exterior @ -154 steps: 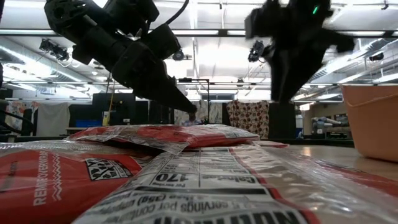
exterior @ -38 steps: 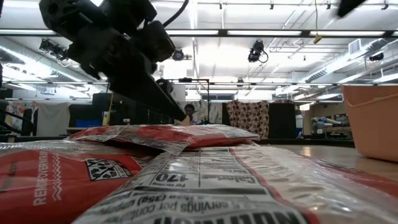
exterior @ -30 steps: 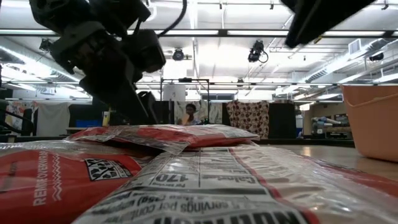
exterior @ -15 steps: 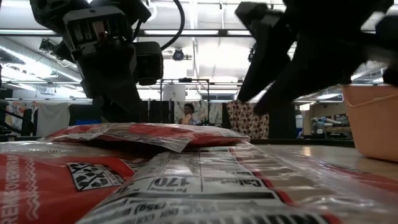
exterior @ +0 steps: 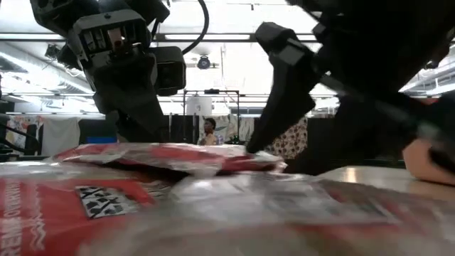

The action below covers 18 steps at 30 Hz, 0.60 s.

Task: Sort popcorn bags into baskets
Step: Put the red popcorn bag into the orange bin

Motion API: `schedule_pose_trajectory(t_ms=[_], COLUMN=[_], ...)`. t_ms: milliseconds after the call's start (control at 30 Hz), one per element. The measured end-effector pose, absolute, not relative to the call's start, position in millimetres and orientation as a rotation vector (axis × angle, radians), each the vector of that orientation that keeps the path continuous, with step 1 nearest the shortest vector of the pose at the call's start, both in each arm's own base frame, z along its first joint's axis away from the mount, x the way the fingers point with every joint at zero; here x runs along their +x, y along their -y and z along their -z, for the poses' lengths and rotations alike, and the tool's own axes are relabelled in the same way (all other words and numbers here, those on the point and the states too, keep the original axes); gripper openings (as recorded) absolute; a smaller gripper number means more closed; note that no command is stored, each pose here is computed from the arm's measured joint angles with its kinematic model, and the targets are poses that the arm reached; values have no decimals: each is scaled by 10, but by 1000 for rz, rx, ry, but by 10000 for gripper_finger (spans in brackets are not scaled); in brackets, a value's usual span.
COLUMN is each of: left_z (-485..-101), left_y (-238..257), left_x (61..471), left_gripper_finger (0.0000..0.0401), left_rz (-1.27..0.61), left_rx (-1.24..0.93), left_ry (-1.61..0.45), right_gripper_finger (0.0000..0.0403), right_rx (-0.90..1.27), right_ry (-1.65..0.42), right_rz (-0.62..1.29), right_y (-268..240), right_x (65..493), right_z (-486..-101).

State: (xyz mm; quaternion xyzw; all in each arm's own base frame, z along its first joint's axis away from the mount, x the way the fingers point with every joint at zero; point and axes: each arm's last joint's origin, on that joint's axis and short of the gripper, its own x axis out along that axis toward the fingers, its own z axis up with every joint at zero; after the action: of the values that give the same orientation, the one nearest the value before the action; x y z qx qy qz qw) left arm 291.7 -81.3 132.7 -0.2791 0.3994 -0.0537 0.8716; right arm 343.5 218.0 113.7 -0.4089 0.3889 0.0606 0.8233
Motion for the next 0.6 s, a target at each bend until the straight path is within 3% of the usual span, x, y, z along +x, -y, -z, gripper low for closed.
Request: schedule_pose_trajectory(t_ms=[600], left_z=[-1304], left_y=[812], left_x=[2897], left_gripper_finger=[247], left_rz=[89], left_rx=[-565], left_ry=[-854], right_gripper_finger=[104], right_rx=[-889], right_ry=[-741], right_rz=[1], right_y=[-2035], right_x=[3649], right_z=[-1094])
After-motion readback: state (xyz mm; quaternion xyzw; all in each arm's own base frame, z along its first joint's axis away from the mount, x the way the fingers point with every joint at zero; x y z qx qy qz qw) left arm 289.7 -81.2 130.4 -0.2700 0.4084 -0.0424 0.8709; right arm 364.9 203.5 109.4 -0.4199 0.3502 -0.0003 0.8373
